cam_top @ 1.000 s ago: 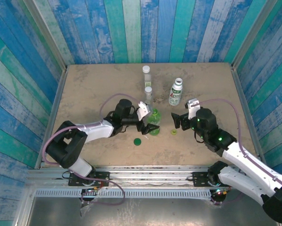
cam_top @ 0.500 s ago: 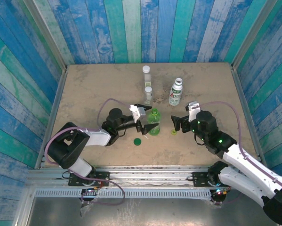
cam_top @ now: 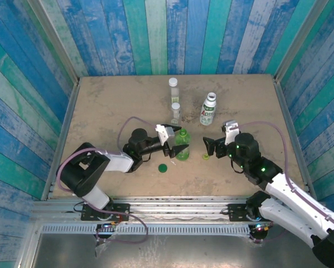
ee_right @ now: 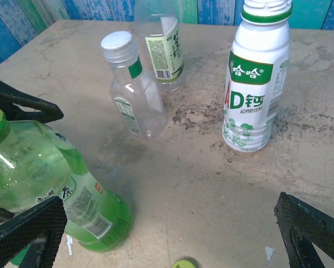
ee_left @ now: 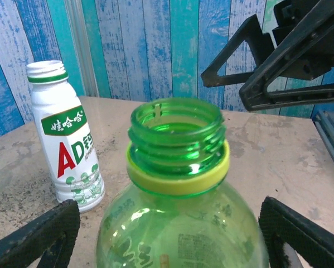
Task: Screw on the bottle caps
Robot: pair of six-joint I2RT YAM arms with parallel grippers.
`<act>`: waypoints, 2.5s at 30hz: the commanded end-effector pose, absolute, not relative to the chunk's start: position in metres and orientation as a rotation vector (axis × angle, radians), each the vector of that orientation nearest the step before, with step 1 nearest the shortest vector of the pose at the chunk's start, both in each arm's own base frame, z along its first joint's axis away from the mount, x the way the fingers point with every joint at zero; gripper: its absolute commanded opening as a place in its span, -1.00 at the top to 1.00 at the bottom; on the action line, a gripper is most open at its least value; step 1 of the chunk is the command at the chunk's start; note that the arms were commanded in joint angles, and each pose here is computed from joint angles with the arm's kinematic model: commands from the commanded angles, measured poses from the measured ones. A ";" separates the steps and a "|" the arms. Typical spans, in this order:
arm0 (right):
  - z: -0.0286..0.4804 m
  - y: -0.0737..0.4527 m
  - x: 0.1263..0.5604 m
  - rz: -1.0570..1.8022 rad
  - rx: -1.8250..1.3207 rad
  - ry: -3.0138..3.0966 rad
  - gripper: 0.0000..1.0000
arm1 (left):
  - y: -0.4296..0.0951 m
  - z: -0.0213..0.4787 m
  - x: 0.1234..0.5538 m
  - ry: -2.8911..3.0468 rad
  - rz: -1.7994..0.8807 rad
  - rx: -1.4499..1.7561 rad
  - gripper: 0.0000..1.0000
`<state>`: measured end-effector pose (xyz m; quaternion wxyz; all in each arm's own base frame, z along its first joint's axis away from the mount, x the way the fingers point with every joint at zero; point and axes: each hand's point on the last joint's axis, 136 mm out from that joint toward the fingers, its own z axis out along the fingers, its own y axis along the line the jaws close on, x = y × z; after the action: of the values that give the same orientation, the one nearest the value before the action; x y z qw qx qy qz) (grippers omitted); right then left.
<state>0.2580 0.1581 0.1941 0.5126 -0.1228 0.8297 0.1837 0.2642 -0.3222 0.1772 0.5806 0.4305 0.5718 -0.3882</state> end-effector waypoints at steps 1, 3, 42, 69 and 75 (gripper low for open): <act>0.197 0.157 0.257 0.454 -0.280 1.977 -0.99 | -0.329 0.173 0.269 1.334 -0.914 1.011 -0.69; 0.197 0.157 0.257 0.455 -0.281 1.978 -0.99 | -0.329 0.173 0.268 1.325 -0.920 1.002 -0.62; 0.142 0.155 0.253 0.396 -0.343 2.070 -1.00 | -0.341 0.160 0.240 1.290 -1.008 1.166 -0.55; 0.084 0.157 0.263 0.186 -0.385 2.353 -0.51 | -0.345 0.152 0.238 1.316 -1.033 1.204 -0.23; 0.059 0.163 0.265 0.139 -0.421 2.463 -0.32 | -0.343 0.154 0.241 1.330 -1.028 1.175 -0.23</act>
<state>0.2667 0.1649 0.0645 0.3322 -0.1606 0.9271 0.0661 0.2422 -0.3408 0.1661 0.5376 0.4901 0.5395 -0.4240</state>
